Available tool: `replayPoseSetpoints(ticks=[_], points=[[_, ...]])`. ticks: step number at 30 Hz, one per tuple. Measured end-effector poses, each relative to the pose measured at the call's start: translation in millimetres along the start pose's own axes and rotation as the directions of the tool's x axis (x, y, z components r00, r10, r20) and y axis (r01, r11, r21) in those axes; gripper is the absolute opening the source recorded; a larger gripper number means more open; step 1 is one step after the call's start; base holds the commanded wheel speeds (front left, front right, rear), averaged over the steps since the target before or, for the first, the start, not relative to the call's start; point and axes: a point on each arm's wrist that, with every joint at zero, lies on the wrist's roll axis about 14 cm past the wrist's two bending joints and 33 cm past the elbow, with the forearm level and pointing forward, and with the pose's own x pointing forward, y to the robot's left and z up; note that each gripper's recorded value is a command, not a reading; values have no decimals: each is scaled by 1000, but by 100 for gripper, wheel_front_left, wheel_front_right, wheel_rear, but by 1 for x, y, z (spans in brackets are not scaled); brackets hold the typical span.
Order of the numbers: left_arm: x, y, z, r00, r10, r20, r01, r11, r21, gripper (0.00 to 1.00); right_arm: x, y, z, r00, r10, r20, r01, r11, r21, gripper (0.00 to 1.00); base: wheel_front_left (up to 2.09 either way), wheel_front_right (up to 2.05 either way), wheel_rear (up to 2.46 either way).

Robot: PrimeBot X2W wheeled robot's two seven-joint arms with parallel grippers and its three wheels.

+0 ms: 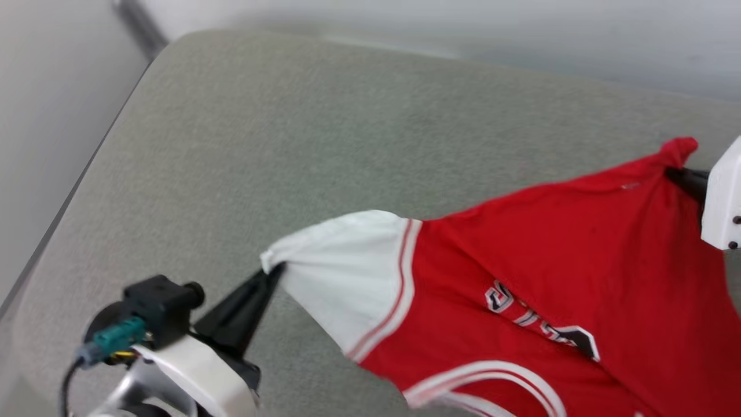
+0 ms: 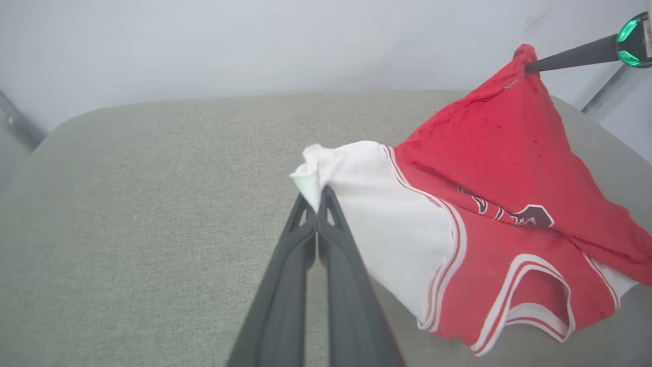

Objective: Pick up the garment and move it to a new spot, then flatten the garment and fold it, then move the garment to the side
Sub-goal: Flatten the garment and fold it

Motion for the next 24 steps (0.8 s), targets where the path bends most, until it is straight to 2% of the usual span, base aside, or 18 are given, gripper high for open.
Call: replayPoseSetpoints(ticks=[4,8,13,18,24], points=[[0,3,36,995,-9,100,3,998,64,0,-44,2,28,990,-27,139,36,997,-63,0,0,0,0],[0,3,83,969,-18,244,-11,993,120,0,-91,2,52,958,-44,285,67,995,-73,0,0,0,0],[-3,-7,144,903,-68,424,-6,985,171,0,-142,1,74,893,-61,445,93,994,-50,0,0,0,0],[-13,-20,202,806,-131,577,1,976,220,0,-181,2,80,833,-81,548,124,991,-43,0,0,0,0],[-23,-40,249,719,-217,660,-11,946,324,0,-223,0,91,745,-113,657,187,981,-43,0,0,0,0]])
